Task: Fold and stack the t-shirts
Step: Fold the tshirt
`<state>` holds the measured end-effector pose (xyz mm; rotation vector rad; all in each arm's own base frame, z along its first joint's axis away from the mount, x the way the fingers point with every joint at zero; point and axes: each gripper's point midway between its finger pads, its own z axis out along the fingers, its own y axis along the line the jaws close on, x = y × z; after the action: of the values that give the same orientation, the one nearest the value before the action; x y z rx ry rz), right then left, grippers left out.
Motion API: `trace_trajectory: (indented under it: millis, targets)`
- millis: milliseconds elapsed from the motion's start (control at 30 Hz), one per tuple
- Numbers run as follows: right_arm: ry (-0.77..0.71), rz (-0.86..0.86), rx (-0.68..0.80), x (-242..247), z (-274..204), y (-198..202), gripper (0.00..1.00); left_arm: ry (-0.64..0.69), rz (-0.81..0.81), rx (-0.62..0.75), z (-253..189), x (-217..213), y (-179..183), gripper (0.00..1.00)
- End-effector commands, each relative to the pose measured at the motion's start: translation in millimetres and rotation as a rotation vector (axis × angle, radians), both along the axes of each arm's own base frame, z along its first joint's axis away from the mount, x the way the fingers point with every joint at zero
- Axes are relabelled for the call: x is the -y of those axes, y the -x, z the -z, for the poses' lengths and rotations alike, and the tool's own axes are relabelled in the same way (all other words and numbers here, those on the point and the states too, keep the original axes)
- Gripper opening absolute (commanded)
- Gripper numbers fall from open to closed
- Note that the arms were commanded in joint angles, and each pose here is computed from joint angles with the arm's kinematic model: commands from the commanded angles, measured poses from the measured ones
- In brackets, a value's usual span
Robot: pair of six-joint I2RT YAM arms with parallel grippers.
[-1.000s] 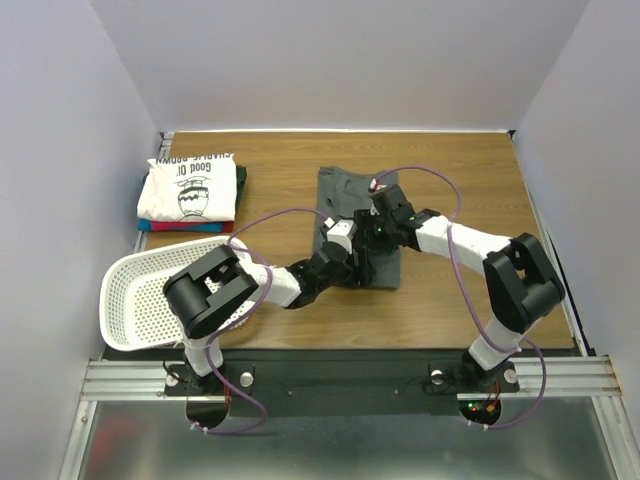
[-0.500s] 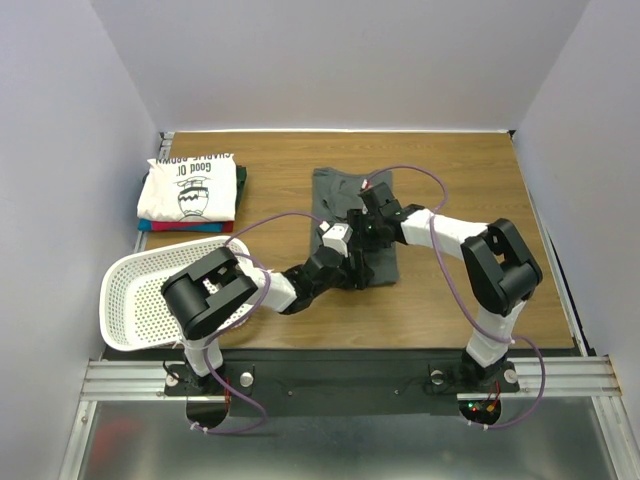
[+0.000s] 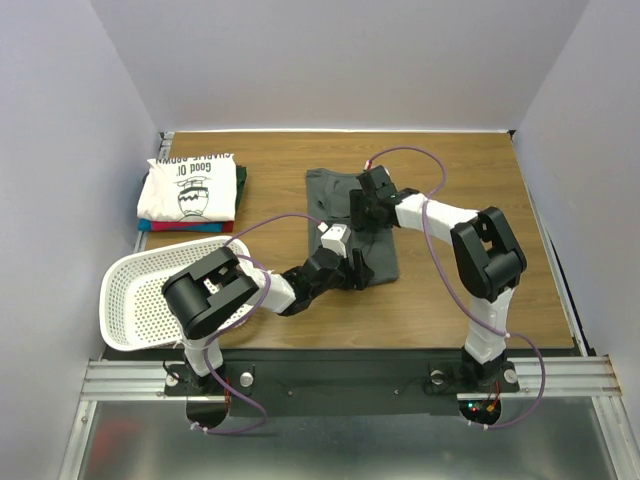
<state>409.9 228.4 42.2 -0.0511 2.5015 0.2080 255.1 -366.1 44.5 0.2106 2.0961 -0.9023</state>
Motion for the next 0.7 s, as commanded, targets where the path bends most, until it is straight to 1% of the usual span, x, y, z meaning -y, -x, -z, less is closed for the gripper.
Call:
trace_trajectory:
  millis: [0,167,233,367,467,500,567,600,633,667]
  targets:
    - [0.059,0.087,0.132,23,-27,-45,0.71,-0.161,0.028,-0.141,56,-27,30,0.80]
    - [0.067,0.127,0.171,29,-38,-63,0.71,-0.166,0.037,-0.145,58,-25,31,0.80]
    - [0.058,0.132,0.197,28,-50,-68,0.71,-0.167,0.036,-0.144,57,-26,31,0.80]
    - [0.033,0.129,0.230,29,-72,-63,0.71,-0.175,0.028,-0.095,38,-20,19,0.80]
    - [0.024,0.122,0.244,36,-86,-47,0.72,-0.158,-0.011,0.007,-11,-11,-3,0.81]
    - [0.016,0.118,0.245,37,-89,-43,0.72,-0.171,-0.019,0.020,-20,-13,-7,0.81]
    - [0.007,0.106,0.235,44,-91,-24,0.72,-0.153,-0.048,0.078,-53,-9,-19,0.81]
    - [0.000,0.096,0.227,45,-90,-16,0.72,-0.144,-0.105,0.111,-73,-15,-27,0.84]
    - [-0.005,0.093,0.220,47,-89,-8,0.72,-0.177,-0.140,0.101,-74,-25,-30,0.85]
    - [-0.006,0.094,0.212,53,-87,5,0.72,-0.156,-0.201,0.112,-91,-33,-38,0.86]
